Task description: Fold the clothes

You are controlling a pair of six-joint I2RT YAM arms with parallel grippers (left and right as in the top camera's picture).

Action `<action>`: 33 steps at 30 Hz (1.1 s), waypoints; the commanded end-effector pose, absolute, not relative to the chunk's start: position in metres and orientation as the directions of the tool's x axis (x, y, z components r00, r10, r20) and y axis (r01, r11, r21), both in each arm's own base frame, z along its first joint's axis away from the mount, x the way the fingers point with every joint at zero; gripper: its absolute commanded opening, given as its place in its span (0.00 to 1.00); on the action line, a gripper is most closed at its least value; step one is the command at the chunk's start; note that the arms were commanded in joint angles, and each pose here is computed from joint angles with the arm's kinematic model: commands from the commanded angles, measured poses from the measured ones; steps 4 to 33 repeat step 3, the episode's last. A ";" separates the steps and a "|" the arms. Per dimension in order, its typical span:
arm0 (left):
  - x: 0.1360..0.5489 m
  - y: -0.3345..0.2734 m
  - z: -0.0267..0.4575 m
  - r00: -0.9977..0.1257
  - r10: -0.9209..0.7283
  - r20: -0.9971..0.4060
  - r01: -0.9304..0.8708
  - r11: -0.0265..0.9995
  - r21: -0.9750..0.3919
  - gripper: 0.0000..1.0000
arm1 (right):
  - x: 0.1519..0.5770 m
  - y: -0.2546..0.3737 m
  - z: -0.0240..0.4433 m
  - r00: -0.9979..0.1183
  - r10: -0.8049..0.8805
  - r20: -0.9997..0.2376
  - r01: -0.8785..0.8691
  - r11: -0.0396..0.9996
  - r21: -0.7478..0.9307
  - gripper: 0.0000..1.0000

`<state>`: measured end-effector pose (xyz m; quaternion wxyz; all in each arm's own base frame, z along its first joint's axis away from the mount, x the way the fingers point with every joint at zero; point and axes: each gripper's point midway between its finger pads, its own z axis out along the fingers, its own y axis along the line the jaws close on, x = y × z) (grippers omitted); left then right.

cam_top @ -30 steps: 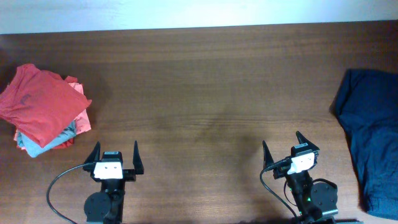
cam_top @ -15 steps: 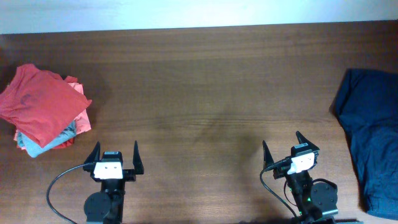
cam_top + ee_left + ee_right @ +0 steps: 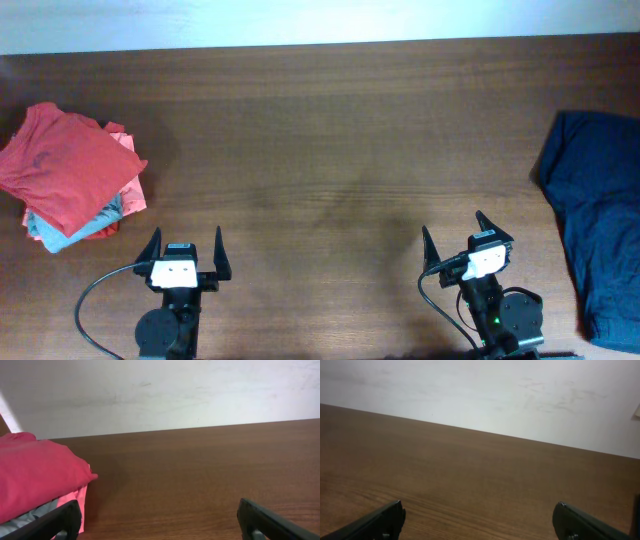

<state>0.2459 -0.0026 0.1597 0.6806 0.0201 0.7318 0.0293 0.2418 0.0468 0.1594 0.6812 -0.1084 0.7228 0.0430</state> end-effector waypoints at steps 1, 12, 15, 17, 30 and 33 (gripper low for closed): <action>0.246 -0.003 0.158 -0.072 0.078 -0.994 -0.003 0.997 0.078 0.99 | 0.242 0.045 0.157 -0.051 -0.105 -0.993 -0.208 0.974 -0.092 0.99; 0.246 -0.003 0.158 -0.072 0.078 -0.994 -0.003 0.997 0.078 0.99 | 0.242 0.045 0.157 -0.051 -0.105 -0.993 -0.208 0.974 -0.092 0.99; 0.246 -0.003 0.158 -0.072 0.078 -0.994 -0.003 0.997 0.078 0.99 | 0.242 0.045 0.157 -0.051 -0.105 -0.993 -0.208 0.974 -0.092 0.99; 0.246 -0.003 0.158 -0.072 0.078 -0.994 -0.003 0.997 0.078 0.99 | 0.242 0.045 0.157 -0.051 -0.105 -0.993 -0.208 0.974 -0.092 0.99; 0.246 -0.003 0.158 -0.072 0.078 -0.994 -0.003 0.997 0.078 0.99 | 0.242 0.045 0.157 -0.051 -0.105 -0.993 -0.208 0.974 -0.092 0.99; 0.246 -0.003 0.158 -0.072 0.078 -0.994 -0.003 0.997 0.078 0.99 | 0.242 0.045 0.157 -0.051 -0.105 -0.993 -0.208 0.974 -0.092 0.99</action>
